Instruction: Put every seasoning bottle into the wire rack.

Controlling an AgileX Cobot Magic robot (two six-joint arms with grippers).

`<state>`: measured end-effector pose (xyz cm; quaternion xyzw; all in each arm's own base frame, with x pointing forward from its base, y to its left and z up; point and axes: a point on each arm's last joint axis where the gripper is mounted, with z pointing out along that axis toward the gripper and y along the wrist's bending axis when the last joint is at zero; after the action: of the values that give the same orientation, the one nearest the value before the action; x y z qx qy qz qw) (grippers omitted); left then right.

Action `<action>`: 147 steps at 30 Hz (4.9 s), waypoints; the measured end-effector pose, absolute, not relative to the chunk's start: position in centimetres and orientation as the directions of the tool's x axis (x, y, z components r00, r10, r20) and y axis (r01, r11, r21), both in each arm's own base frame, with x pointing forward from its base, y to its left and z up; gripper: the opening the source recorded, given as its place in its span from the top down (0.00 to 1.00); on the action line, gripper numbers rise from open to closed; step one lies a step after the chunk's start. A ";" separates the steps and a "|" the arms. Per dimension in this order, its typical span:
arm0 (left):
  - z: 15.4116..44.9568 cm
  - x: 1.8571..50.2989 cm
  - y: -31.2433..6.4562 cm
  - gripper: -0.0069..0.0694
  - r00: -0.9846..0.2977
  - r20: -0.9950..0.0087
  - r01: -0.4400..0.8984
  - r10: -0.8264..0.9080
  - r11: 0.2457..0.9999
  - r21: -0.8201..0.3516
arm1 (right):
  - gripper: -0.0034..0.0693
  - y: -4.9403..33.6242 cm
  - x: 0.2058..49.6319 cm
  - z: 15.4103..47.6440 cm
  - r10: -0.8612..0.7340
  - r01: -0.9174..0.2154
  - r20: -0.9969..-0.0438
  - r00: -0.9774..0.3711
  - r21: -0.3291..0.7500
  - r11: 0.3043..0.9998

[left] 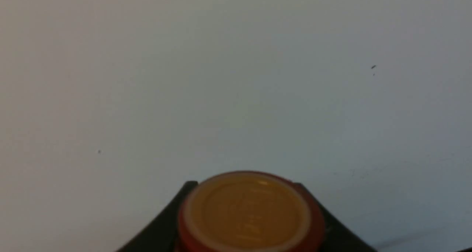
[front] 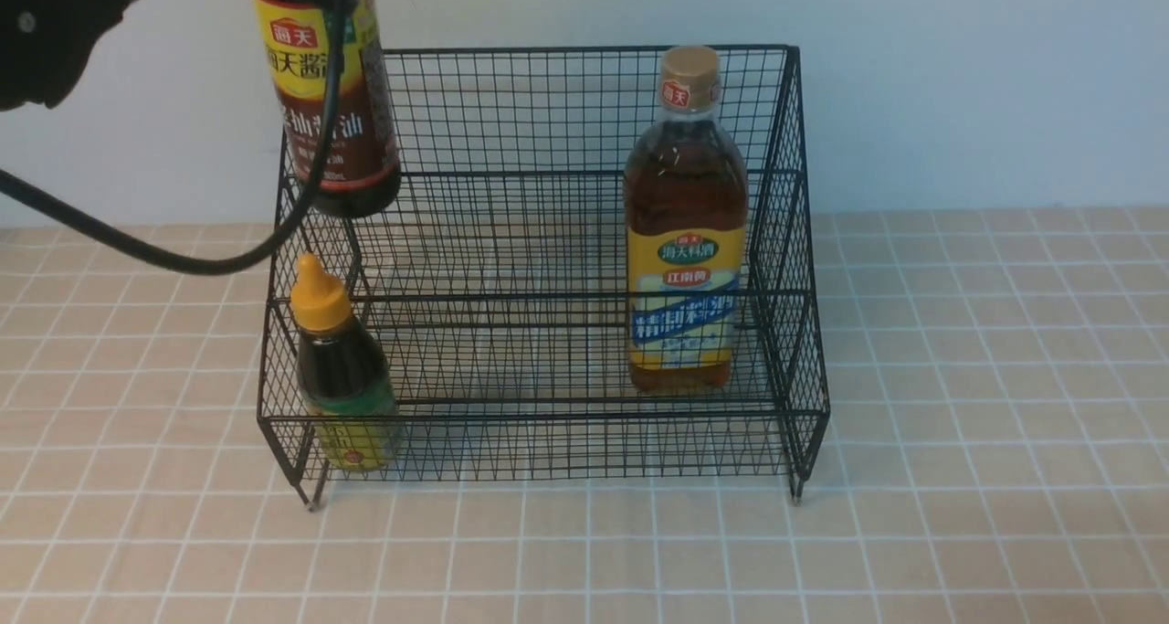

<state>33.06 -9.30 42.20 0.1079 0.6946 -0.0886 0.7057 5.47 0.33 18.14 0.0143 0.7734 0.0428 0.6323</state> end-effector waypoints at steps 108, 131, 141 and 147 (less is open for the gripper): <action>43.1 6.9 -1.6 0.92 -0.364 -0.930 0.190 -0.048 0.974 -0.125 | 0.97 0.3 5.5 18.1 0.076 -0.032 -0.977 -0.200 0.084 0.996; 36.7 3.2 -1.1 0.92 -0.245 -0.968 0.262 0.047 0.965 -0.020 | 0.97 0.3 5.5 18.1 0.076 -0.032 -0.977 -0.200 0.084 0.996; 23.2 4.4 -0.6 0.92 -0.150 -0.988 0.112 0.024 0.994 0.007 | 0.97 0.3 5.5 18.1 0.076 -0.032 -0.977 -0.200 0.084 0.996; 17.1 5.2 -0.7 0.92 -0.310 -0.950 0.110 0.040 0.994 0.006 | 0.97 0.3 5.5 18.1 0.075 -0.032 -0.977 -0.200 0.083 0.996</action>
<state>5.16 -0.65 17.11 0.0464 0.8087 -0.0296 0.5857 5.47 0.33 18.14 0.0139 0.7734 0.0423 0.6323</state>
